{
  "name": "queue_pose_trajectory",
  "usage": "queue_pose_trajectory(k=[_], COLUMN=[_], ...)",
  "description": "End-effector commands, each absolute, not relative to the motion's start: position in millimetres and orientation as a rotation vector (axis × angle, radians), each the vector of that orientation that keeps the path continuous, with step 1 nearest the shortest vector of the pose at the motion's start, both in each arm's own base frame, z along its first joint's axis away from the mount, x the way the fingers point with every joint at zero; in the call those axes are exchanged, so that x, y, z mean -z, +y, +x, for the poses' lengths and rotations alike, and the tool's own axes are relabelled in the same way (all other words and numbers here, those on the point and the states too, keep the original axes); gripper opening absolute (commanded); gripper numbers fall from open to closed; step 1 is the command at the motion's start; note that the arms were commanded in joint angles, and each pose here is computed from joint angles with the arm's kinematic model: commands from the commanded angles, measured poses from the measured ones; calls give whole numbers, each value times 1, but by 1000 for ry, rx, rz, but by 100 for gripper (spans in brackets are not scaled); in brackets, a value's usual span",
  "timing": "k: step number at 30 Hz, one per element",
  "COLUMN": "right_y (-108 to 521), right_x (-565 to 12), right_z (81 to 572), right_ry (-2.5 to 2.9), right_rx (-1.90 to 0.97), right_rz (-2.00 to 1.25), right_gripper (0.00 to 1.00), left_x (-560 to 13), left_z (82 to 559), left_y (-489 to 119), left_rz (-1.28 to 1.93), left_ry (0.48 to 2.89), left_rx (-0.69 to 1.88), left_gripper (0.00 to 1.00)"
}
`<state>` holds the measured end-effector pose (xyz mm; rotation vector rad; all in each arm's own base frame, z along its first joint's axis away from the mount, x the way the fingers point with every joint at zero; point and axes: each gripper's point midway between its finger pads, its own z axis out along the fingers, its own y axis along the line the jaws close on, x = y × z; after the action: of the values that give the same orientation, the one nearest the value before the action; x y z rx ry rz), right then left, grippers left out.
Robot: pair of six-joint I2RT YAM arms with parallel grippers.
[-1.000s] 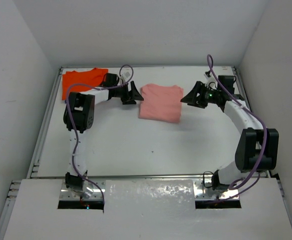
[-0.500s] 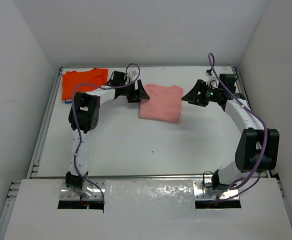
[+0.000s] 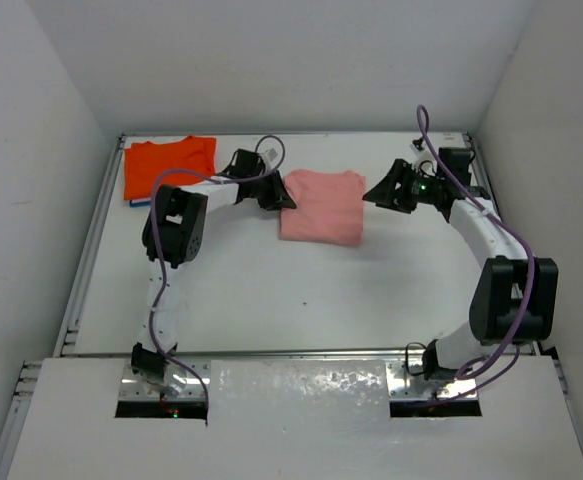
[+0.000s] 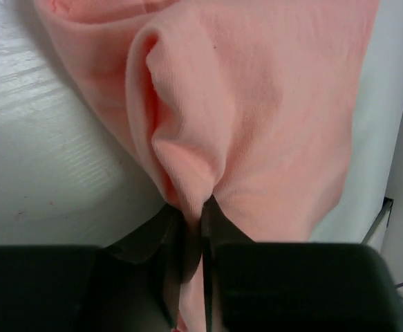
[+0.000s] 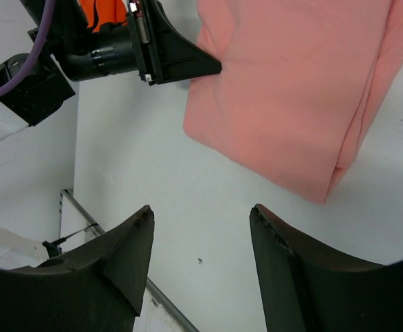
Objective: Fold and stack the t-shirts
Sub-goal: Put the neatly folded tshirt into the corner of the board with the left arm
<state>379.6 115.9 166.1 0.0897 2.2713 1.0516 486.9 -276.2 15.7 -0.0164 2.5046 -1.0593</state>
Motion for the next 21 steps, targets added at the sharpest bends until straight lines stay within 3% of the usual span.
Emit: queue_pose_trajectory(k=[1,3,11,21], right_y=[116,116,117,116], right_x=[-188,-187,-195,-199], right_z=[380,380,383,377], right_ry=[2203,2204,2176,2179], right_rx=[-1040,-1043,-1051,-1029], right_rz=[38,40,37,28], right_gripper=[57,57,57,57], left_x=[12,1,-94,-130], left_z=[467,473,521,547], left_y=[-278,-277,-285,-256], left_rz=[-71,-68,-2,-53], left_ry=[2601,2573,2387,2364], left_rx=[1002,992,962,923], left_gripper=[8,0,0,0])
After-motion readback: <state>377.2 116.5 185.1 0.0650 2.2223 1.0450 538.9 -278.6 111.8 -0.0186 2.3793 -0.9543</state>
